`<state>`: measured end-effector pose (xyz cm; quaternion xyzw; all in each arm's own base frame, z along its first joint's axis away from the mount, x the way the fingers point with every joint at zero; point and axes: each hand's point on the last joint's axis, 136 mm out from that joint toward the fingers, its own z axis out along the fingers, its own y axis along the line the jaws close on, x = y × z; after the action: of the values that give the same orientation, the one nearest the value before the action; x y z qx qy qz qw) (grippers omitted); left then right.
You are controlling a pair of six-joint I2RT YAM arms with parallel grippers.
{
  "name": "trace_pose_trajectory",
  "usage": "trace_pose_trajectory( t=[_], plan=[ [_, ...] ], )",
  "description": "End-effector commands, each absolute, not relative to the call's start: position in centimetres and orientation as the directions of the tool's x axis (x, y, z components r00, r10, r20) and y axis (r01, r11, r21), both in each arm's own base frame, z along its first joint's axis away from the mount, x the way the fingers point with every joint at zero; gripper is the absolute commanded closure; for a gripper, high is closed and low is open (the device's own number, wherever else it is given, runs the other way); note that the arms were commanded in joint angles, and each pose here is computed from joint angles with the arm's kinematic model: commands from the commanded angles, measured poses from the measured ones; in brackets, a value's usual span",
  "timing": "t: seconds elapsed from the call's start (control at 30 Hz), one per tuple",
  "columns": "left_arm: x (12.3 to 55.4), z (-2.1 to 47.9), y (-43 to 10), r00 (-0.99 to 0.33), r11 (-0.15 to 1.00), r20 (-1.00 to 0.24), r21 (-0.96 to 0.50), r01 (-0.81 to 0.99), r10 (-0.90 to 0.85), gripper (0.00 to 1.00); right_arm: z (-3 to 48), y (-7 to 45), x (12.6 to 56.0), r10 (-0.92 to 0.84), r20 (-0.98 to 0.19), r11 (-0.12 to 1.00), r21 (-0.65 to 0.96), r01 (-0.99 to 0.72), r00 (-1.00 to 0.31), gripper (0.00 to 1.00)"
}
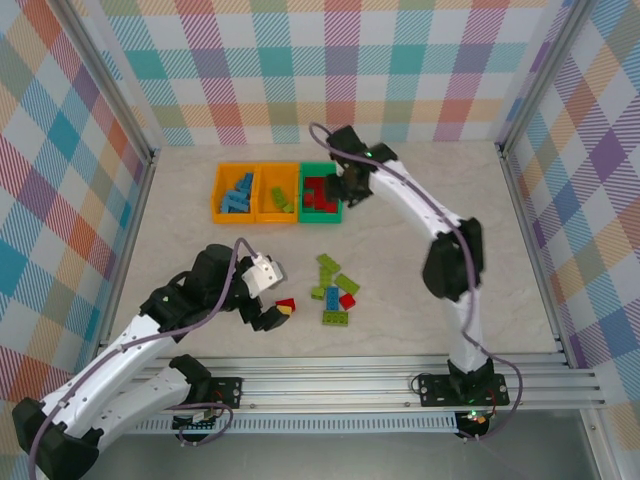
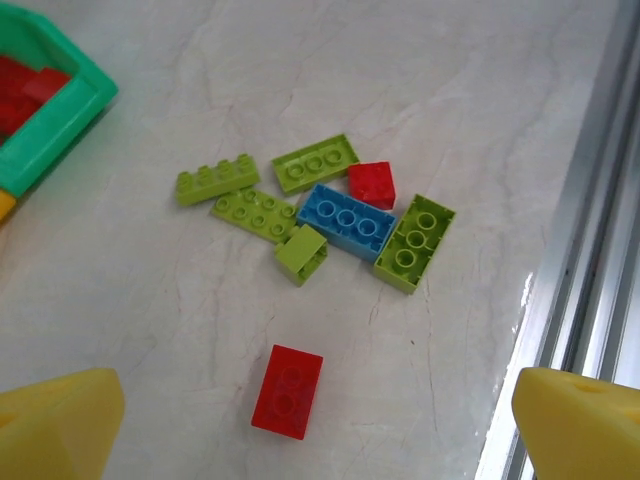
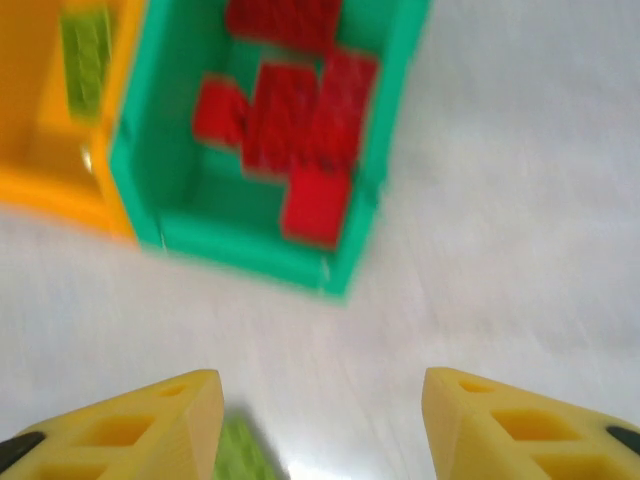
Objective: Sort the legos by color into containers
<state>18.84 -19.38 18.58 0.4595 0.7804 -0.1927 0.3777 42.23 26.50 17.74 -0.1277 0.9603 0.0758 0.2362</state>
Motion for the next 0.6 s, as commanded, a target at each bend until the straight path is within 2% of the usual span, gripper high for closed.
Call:
trace_pose_trajectory(
  t=[0.0, 0.13, 0.27, 0.33, 0.43, 0.57],
  plan=[
    [22.3, 21.7, -19.6, -0.479, 0.709, -0.805, -0.107, 0.697, 0.35, 0.0, 23.1, 25.1, 39.6, -0.171, -0.633, 0.933, 0.143, -0.331, -0.755, 0.43],
    [26.2, 21.7, -19.8, -0.698, 0.858, -0.715, -0.375, 0.351, -0.027, 0.04, 23.3, 22.4, 33.6, -0.173, -0.609, 0.915, 0.192, -0.356, -0.774, 0.39],
    [28.5, 18.2, -21.7, -0.802, 0.861, -0.517, -0.508, 0.007, -0.298, 0.12, 22.8, 20.5, 28.0, -0.141, -0.579, 0.888, 0.284, -0.361, -0.803, 0.3],
    [28.9, 16.1, -23.0, -0.826, 0.883, -0.448, -0.454, -0.119, -0.342, 0.16, 22.1, 19.4, 25.7, -0.118, -0.549, 0.888, 0.315, -0.335, -0.828, 0.27],
    [29.6, 13.2, -25.2, -0.854, 0.915, -0.381, -0.332, -0.23, -0.353, 0.16, 21.3, 18.5, 23.5, -0.106, -0.508, 0.885, 0.344, -0.314, -0.855, 0.23],
    [31.3, 8.9, -27.9, -0.892, 0.93, -0.287, -0.224, -0.292, -0.349, 0.17, 20.7, 17.9, 22.4, -0.112, -0.483, 0.888, 0.343, -0.305, -0.869, 0.21]
  ],
)
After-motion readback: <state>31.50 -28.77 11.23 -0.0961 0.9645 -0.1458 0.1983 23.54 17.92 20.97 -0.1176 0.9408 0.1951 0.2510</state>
